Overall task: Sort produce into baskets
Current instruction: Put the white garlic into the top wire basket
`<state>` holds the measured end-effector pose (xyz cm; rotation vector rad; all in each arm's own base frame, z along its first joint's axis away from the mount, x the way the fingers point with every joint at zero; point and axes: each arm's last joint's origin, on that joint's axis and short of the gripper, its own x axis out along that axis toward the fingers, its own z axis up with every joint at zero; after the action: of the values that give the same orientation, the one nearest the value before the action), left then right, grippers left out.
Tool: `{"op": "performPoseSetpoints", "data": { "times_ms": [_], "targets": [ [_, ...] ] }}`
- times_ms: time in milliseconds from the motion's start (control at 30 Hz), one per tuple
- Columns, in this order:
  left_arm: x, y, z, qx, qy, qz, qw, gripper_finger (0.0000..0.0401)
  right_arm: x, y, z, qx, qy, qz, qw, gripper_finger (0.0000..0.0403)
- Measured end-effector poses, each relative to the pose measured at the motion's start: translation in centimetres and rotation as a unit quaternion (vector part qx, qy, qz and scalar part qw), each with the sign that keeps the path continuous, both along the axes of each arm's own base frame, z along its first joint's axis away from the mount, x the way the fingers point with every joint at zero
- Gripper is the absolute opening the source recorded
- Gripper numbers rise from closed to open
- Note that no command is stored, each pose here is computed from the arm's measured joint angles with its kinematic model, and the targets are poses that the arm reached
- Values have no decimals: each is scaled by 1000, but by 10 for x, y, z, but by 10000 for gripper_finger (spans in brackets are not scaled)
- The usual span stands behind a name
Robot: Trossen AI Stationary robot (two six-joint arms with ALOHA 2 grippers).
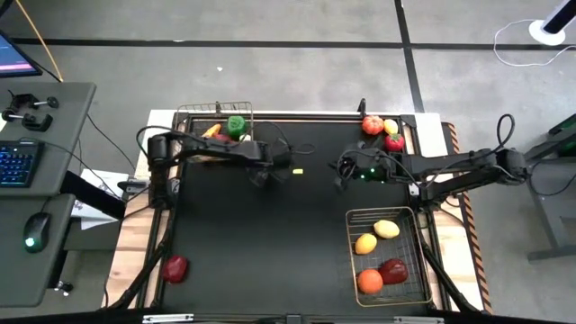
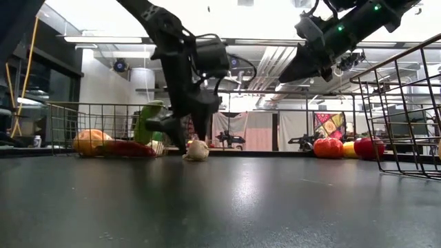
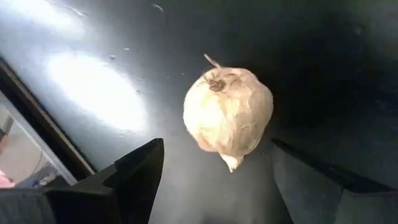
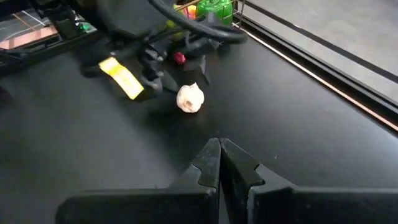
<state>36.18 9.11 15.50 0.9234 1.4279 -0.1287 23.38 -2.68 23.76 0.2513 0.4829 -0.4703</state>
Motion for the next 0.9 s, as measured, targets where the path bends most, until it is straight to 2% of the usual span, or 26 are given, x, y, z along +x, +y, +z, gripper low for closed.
{"op": "performPoseSetpoints", "data": {
  "times_ms": [133, 400, 567, 900],
  "targets": [
    [-1, 11, 0, -13, -12, 9, 1000, 278, 0, 0, 0, -7, 3, 5, 1000, 0],
    [-2, 17, -2, -106, -38, 6, 994, 278, 0, 0, 0, -8, 3, 5, 1000, 0],
    [3, 20, 0, -103, -70, 4, 992, 278, 0, 0, 0, -7, 3, 5, 1000, 0],
    [1, 20, -6, -114, -59, 31, 991, 277, 0, 0, 0, -7, 3, 5, 1000, 0]
  ]
}}
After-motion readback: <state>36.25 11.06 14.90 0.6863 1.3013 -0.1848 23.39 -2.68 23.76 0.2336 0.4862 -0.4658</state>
